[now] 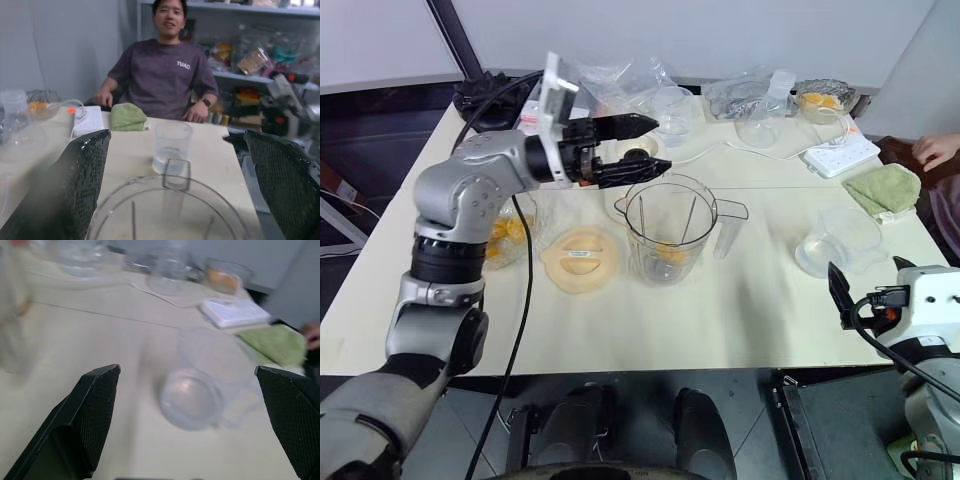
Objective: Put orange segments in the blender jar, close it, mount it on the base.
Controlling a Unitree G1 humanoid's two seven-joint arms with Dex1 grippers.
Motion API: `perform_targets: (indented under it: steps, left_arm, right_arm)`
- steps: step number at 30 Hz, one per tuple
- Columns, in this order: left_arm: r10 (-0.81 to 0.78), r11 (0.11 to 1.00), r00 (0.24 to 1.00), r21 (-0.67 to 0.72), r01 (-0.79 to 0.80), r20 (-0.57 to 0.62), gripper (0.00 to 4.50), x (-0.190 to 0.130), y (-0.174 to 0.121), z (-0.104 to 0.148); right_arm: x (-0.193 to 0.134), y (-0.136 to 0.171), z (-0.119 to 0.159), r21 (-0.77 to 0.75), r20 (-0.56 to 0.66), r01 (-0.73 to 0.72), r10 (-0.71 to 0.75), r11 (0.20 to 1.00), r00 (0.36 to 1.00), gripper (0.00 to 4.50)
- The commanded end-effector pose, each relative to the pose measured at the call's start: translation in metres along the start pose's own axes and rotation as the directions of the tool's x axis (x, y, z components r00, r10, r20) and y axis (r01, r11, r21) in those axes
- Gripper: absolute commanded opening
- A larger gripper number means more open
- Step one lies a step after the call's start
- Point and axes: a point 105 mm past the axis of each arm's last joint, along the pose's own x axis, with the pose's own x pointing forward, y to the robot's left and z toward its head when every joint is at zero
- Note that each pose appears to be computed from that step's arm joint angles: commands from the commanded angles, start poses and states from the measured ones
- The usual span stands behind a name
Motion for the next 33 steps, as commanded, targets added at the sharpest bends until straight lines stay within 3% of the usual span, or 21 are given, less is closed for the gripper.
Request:
perform_targets:
  steps: [1, 14, 24, 33]
  left_arm:
    - [-0.025, 0.998, 1.0, 0.058, 0.025, 0.002, 4.46, -0.006, -0.018, 0.011]
    - [0.054, 0.999, 0.995, 0.001, -0.055, -0.081, 4.46, -0.031, -0.033, -0.002]
    - [0.056, 0.998, 0.986, 0.01, -0.055, -0.16, 4.46, -0.045, -0.037, -0.008]
    - [0.057, 0.998, 0.985, 0.019, -0.055, -0.161, 4.46, -0.044, -0.041, -0.01]
  right_arm:
    - [0.014, -0.024, -0.008, -0.056, -0.024, 0.101, -0.102, 0.993, 0.994, 4.5]
    - [0.066, -0.053, -0.048, -0.081, -0.117, 0.137, -0.146, 0.987, 0.982, 4.5]
    - [0.086, -0.055, -0.059, -0.058, -0.114, 0.15, -0.155, 0.987, 0.981, 4.5]
    - [0.101, -0.06, -0.063, -0.092, -0.121, 0.147, -0.158, 0.985, 0.98, 4.5]
